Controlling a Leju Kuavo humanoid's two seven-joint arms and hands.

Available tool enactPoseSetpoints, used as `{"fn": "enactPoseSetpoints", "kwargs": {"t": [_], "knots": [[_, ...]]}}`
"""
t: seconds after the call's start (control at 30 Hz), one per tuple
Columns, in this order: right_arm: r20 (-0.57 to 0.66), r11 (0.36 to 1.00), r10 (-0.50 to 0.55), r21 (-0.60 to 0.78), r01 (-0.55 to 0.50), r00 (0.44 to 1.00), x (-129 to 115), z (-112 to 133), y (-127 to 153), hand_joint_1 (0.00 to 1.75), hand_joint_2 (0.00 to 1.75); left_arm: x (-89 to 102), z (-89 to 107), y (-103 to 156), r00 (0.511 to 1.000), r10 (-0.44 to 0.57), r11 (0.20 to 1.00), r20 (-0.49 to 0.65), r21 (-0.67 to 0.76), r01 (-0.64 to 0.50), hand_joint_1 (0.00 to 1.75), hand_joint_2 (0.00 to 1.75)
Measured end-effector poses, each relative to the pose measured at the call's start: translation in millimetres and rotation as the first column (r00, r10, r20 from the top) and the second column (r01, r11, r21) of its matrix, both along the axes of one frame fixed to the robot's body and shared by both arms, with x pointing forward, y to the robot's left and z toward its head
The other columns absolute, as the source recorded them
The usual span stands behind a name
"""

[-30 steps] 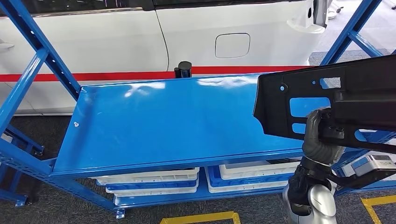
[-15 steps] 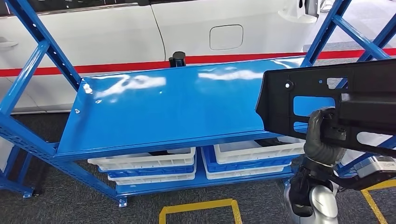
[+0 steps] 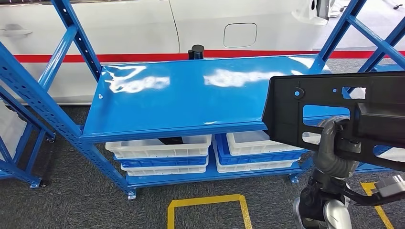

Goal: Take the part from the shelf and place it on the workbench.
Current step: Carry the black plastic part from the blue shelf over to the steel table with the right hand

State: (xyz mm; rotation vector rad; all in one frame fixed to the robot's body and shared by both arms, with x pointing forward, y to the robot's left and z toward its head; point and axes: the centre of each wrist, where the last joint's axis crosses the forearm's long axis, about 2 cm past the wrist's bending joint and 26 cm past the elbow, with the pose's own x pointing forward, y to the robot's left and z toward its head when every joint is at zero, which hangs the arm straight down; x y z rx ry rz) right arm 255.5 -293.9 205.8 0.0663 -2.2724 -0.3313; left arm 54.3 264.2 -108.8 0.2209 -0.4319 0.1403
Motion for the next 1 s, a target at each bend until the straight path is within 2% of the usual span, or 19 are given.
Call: {"fn": "enactPoseSetpoints", "kwargs": {"t": [0.3, 0.57, 1.0], "knots": [[0.018, 1.0, 0.013, -0.014, -0.012, 1.0, -11.4, -0.3, -1.4, 1.66, 1.75, -1.4, -0.3, 2.6, 1.0, -0.008, 1.0, 0.015, 0.009, 0.007, 0.0, 1.75], [0.012, 0.999, 0.03, -0.018, -0.03, 0.999, -19.1, -4.8, 0.9, 1.66, 1.75, -10.8, -1.8, 13.2, 1.0, -0.011, 0.999, 0.017, 0.046, 0.01, 0.0, 1.75], [0.008, 0.999, 0.033, -0.022, -0.033, 0.999, -22.6, -7.3, 2.1, 1.66, 1.75, -11.4, -2.0, 18.7, 0.999, -0.026, 0.997, 0.039, 0.068, 0.023, 0.0, 1.75]]}}
